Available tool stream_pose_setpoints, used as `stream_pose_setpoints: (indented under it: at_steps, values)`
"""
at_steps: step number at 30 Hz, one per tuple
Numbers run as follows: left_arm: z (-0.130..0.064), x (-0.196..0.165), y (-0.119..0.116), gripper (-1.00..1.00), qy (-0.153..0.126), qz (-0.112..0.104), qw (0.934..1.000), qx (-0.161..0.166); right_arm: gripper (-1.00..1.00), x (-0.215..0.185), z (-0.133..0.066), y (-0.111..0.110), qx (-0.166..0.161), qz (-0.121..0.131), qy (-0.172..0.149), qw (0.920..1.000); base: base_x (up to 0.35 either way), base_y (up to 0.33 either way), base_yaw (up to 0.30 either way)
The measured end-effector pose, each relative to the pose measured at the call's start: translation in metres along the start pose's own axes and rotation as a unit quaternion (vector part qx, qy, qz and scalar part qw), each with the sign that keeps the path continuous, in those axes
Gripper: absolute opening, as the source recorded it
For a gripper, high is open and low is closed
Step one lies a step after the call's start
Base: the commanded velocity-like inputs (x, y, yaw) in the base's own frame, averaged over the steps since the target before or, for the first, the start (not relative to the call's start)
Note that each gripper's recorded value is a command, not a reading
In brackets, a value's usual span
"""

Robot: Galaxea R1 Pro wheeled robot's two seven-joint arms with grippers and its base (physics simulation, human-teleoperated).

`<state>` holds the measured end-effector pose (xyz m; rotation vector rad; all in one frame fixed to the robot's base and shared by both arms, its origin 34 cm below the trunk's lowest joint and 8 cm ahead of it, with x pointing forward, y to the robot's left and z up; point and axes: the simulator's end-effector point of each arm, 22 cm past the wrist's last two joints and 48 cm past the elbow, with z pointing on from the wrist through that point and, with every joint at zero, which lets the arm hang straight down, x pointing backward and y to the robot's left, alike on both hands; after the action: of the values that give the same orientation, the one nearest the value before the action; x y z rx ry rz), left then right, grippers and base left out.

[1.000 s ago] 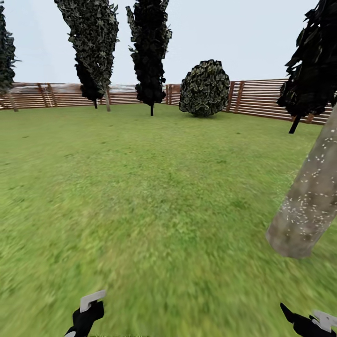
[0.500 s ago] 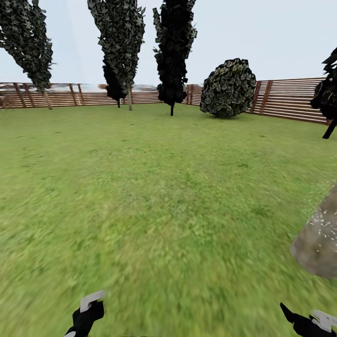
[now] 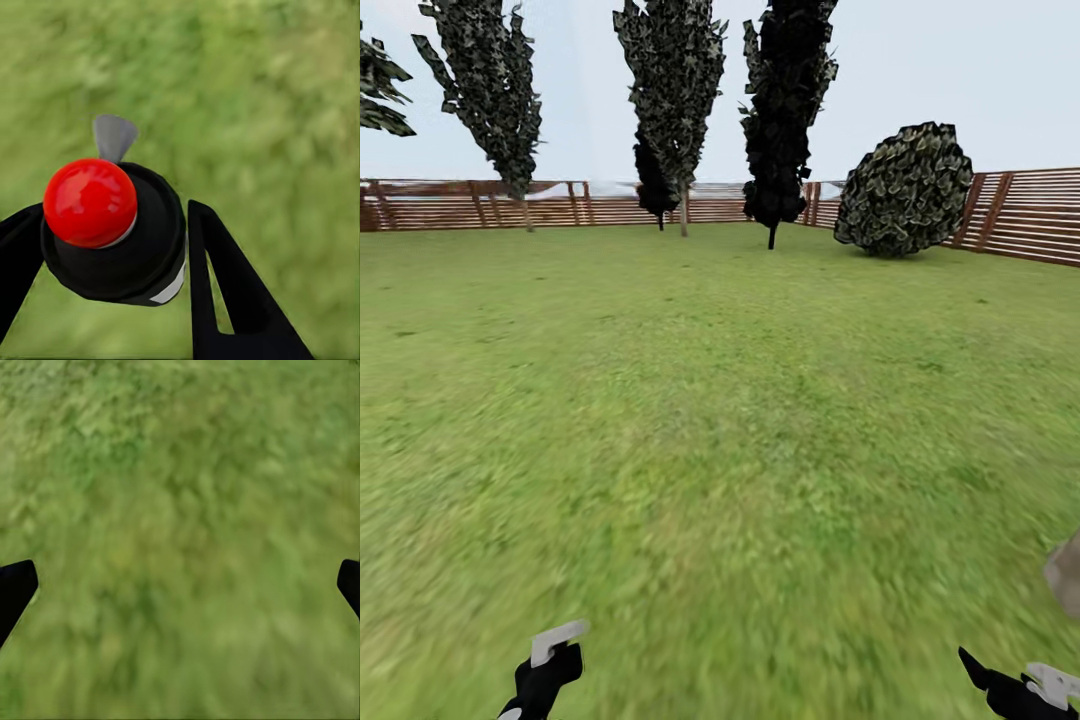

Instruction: In the garden, pick up the pesticide atomizer on the floor and spray pesticide onto both trees until each tree trunk is fully covered.

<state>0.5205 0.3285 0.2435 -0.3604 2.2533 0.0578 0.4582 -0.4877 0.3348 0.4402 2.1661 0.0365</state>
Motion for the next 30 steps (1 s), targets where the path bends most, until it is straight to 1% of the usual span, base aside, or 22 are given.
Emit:
stream_pose_setpoints:
  at_steps: [9,12,15,28,30]
  values:
    - [-0.004,-0.019,-0.004,-1.0,-0.018,-0.003,0.9998,0.004,1.0,-0.015,-0.004,0.005,-0.006,0.002,-0.017,0.9998,0.0,0.0,0.287]
    - [-0.004,-0.019,-0.004,-1.0,-0.018,-0.003,0.9998,0.004,1.0,-0.015,-0.004,0.005,-0.006,0.002,-0.017,0.9998,0.0,0.0,0.287]
    - [-0.006,-0.025,-0.005,-1.0,-0.024,-0.004,0.9997,0.006,1.0,-0.02,-0.006,0.006,-0.008,0.003,-0.023,0.9997,0.0,0.0,0.287]
    - [-0.006,-0.025,-0.004,-1.0,-0.024,-0.004,0.9997,0.005,1.0,-0.02,-0.006,0.006,-0.008,0.003,-0.023,0.9997,0.0,0.0,0.287]
    - [-0.007,-0.029,-0.005,-1.0,-0.028,-0.005,0.9996,0.006,1.0,-0.023,-0.007,0.007,-0.009,0.004,-0.027,0.9996,0.0,0.0,0.287]
